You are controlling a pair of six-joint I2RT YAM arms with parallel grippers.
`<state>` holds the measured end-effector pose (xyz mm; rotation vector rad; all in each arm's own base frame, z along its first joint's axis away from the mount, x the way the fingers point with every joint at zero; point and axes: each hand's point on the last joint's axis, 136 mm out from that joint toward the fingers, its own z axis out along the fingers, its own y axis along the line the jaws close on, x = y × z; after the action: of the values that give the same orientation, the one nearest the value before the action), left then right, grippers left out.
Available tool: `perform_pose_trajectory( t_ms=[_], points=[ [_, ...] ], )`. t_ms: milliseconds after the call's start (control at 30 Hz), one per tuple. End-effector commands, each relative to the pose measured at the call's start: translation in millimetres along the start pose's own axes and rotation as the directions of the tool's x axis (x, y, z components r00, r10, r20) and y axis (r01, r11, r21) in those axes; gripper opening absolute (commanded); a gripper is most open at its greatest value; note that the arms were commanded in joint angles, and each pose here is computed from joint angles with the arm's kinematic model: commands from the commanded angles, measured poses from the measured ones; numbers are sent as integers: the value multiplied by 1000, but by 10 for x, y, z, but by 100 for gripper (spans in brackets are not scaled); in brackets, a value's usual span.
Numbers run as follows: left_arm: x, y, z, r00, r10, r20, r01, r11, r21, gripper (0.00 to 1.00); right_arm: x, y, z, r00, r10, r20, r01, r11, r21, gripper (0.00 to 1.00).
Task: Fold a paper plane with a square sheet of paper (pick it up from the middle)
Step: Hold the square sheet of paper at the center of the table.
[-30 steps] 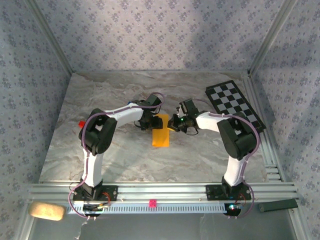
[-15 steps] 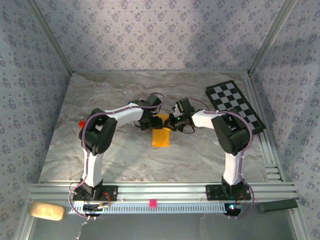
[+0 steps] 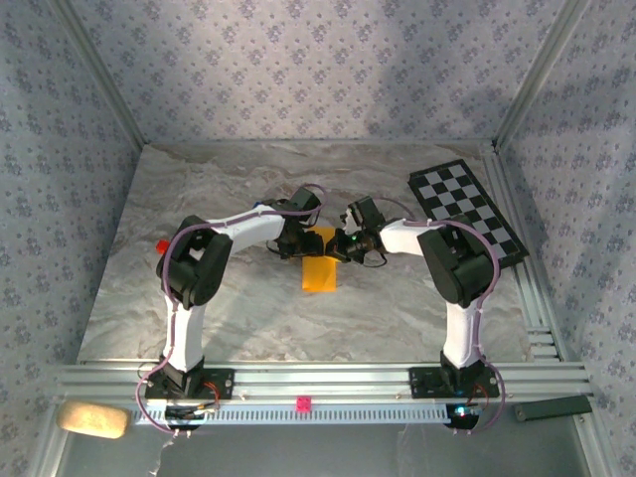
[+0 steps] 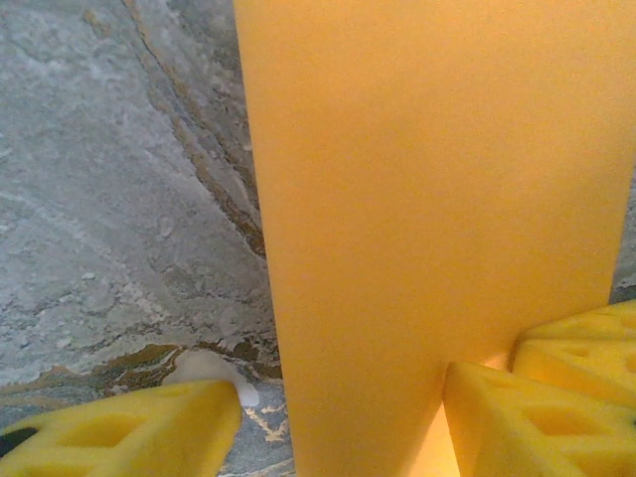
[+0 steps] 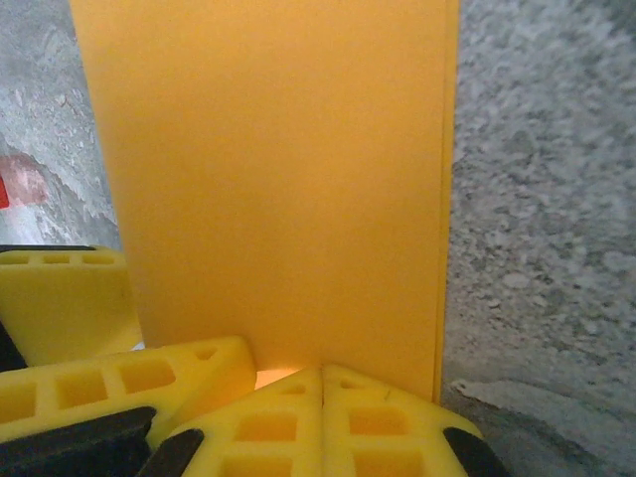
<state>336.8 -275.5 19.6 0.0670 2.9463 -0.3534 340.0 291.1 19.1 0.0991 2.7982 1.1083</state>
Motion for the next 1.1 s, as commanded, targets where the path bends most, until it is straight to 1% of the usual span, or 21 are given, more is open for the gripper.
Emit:
perform_pose_trajectory(
  t_ms=[0, 133, 233, 300, 333, 367, 400, 500, 533, 567, 667, 767, 867, 1067],
  points=[
    [189, 334, 274, 998, -33, -51, 28, 996, -84, 64, 388, -590, 80, 992, 69, -101, -47, 977, 210, 0],
    [29, 211, -172, 996, -78, 36, 77, 997, 33, 67, 377, -649, 21, 991, 33, -130, -2, 972, 236, 0],
    [-100, 214, -505, 987, -107, 117, 98, 992, 83, 71, 363, -674, -36, 987, -10, -162, 49, 969, 241, 0],
    [-168, 209, -669, 980, -126, 155, 108, 987, 123, 71, 365, -680, -63, 982, -30, -189, 76, 968, 241, 0],
    [-194, 187, -729, 977, -135, 164, 110, 982, 154, 70, 354, -687, -74, 980, -40, -195, 88, 967, 240, 0],
    [-211, 153, -763, 977, -140, 163, 108, 976, 191, 68, 352, -690, -75, 978, -49, -203, 98, 966, 238, 0],
    [-230, 94, -788, 977, -148, 156, 108, 964, 243, 63, 348, -693, -79, 976, -59, -211, 109, 966, 235, 0],
    [-275, -116, -845, 979, -156, 134, 92, 916, 391, 43, 335, -749, -84, 972, -58, -226, 117, 959, 259, 0],
    [-275, -201, -857, 981, -153, 117, 86, 892, 444, 38, 328, -758, -85, 974, -51, -221, 111, 957, 267, 0],
    [-279, -290, -857, 984, -143, 105, 74, 867, 493, 31, 328, -759, -82, 975, -46, -218, 105, 957, 271, 0],
    [-255, -449, -825, 989, -135, 58, 77, 809, 583, 14, 326, -794, -89, 978, -22, -207, 84, 952, 294, 0],
    [-196, -544, -742, 992, -124, -4, 98, 766, 635, 1, 335, -818, -86, 980, -7, -200, 69, 951, 303, 0],
    [-122, -582, -646, 992, -115, -52, 121, 749, 651, 0, 347, -836, -93, 981, -3, -195, 65, 947, 314, 0],
    [-1, -607, -481, 990, -98, -102, 141, 753, 643, 0, 354, -851, -116, 982, 3, -187, 58, 945, 323, 0]
  ],
)
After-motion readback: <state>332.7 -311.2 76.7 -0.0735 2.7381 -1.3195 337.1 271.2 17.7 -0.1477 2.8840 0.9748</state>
